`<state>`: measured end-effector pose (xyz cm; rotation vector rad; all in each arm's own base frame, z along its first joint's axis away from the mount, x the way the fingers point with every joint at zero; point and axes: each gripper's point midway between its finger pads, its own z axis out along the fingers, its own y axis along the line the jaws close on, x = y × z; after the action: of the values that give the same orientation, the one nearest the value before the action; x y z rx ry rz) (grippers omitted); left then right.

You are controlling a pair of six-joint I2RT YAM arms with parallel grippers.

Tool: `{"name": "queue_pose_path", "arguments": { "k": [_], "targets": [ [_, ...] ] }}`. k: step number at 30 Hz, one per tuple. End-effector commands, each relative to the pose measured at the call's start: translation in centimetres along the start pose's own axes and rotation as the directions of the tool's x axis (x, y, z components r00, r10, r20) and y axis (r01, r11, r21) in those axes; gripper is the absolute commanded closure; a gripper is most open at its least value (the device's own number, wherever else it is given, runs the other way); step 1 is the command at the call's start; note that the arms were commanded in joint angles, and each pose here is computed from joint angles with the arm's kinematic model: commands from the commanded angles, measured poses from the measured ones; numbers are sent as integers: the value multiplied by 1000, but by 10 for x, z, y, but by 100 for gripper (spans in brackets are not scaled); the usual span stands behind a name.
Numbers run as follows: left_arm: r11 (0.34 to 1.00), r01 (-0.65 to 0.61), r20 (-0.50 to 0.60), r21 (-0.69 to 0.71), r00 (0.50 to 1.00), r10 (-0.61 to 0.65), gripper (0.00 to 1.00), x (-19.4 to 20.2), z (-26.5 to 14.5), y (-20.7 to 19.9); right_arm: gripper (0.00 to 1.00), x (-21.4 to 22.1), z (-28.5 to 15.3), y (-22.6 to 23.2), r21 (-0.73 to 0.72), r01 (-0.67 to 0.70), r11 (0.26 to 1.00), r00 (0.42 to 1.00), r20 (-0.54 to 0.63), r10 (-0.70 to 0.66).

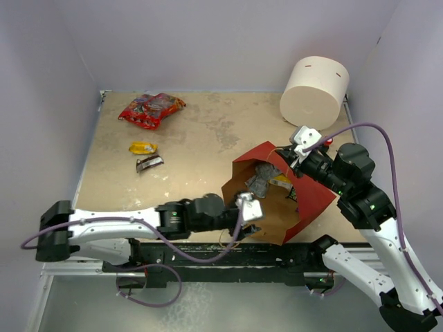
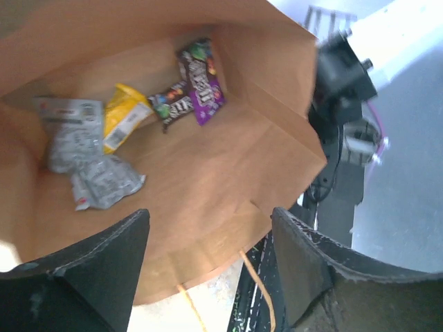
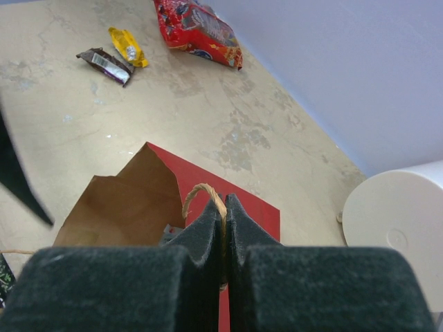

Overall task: Take the snacks out of the paper bag
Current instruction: Take out the snack from the paper bag.

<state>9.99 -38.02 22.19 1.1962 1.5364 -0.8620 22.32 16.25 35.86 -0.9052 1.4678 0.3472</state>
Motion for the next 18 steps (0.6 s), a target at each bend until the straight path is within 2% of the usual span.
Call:
{"name": "queue_pose_path", "arguments": {
  "k": [1, 7, 12, 18],
  "targets": [
    [963, -252, 25, -96, 966, 256, 34, -16, 42, 11, 100, -32, -3, -10, 30, 11, 999, 996, 86, -14],
    [908, -379, 21, -177, 921, 388, 54, -11, 88, 24, 100, -43, -3, 0, -36, 28, 999, 992, 121, -24],
    [905, -375, 25, -199, 922, 387, 55, 1, 113, 30, 100, -45, -5, -2, -24, 28, 999, 992, 120, -25],
    [918, -362, -3, -158, 930, 367, 58, 24, 139, 47, 100, -43, -8, 6, -64, 15, 998, 993, 115, -7]
  ]
}}
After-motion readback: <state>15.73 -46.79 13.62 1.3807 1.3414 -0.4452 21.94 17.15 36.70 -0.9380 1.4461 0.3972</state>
